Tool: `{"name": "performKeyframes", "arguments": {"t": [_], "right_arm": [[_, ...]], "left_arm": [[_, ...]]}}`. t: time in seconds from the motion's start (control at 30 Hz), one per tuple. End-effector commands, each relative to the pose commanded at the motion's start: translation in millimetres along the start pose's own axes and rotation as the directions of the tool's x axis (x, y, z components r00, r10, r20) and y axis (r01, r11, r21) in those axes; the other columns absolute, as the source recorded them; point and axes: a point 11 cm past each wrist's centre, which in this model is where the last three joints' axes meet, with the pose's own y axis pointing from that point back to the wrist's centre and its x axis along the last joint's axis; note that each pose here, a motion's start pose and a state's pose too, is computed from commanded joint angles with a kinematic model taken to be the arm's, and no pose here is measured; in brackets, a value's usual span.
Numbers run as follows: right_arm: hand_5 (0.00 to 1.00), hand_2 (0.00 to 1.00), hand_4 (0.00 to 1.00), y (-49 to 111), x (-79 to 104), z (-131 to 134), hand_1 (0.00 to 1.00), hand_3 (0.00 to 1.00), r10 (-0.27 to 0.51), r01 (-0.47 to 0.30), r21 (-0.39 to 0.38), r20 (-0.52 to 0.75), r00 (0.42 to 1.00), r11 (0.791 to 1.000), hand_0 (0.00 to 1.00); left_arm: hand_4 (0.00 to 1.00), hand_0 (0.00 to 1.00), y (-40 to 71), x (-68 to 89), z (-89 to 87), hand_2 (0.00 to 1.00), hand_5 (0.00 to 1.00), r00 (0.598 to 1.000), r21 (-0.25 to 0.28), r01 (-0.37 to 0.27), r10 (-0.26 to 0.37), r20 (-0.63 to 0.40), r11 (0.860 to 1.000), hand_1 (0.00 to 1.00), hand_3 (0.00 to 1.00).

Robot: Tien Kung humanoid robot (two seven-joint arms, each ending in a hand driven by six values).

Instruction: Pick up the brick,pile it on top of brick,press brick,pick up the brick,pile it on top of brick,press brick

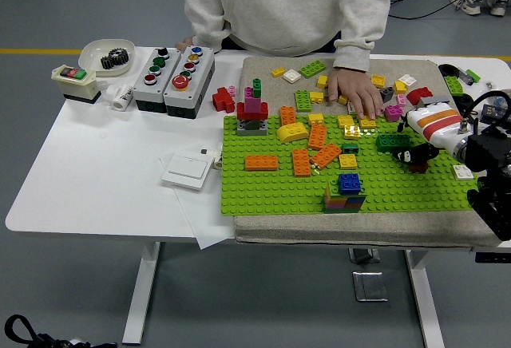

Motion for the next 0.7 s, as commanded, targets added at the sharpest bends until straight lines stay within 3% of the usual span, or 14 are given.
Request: {"name": "performKeyframes", "arguments": {"t": [0.7], "right_arm": [[0.631,0.570,0.784,1.5,-2.3,-0.4,0.526,0.532,0.017,-0.017,0.000,-0.020,1.000,1.000,0.632]], "left_arm": [[0.681,0.682,1.4,2.4,7.0,0.738,0.662,1.000,-0.010,-0.005,0.005,0.017,1.000,0.740,0.590]]}}
